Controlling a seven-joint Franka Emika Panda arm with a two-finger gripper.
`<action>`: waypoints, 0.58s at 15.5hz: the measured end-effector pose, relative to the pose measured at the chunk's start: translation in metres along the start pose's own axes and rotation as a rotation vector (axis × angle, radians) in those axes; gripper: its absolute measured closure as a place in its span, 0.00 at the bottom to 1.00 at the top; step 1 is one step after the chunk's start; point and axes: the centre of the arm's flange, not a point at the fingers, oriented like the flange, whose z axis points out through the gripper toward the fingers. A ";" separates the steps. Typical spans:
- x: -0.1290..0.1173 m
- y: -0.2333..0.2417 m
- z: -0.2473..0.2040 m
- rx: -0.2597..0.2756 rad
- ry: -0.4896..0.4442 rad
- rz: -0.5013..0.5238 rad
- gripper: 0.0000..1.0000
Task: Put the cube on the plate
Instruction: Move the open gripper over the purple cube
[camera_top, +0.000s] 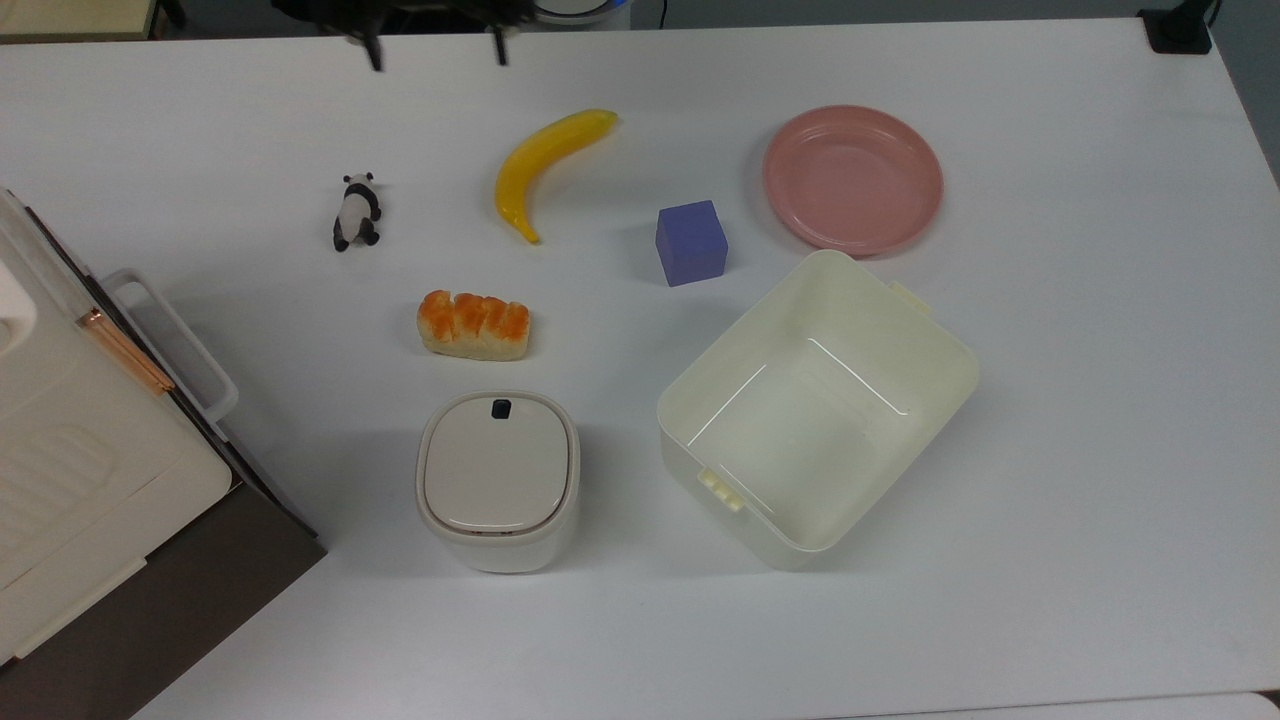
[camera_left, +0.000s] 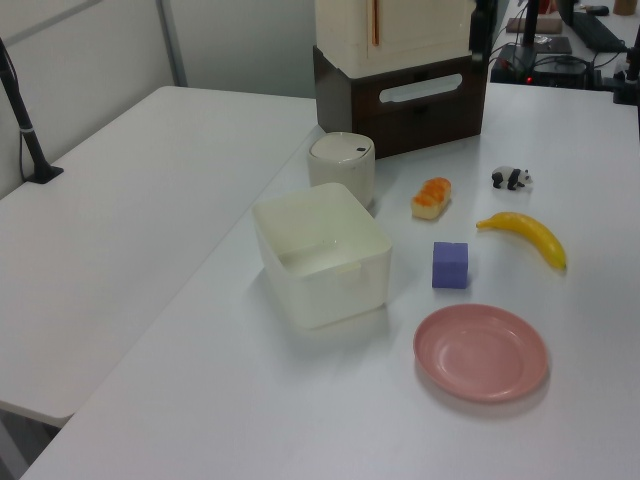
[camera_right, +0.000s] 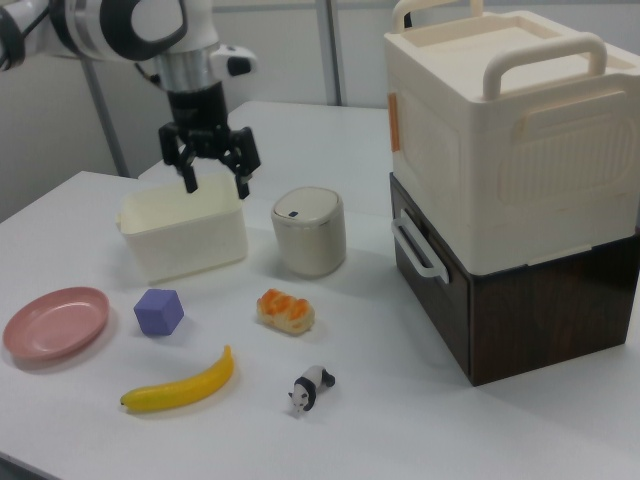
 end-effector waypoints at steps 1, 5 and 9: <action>0.004 -0.018 0.012 -0.012 -0.027 -0.030 0.00; 0.013 -0.063 0.046 -0.059 -0.101 -0.123 0.00; 0.028 -0.119 0.088 -0.094 -0.175 -0.234 0.03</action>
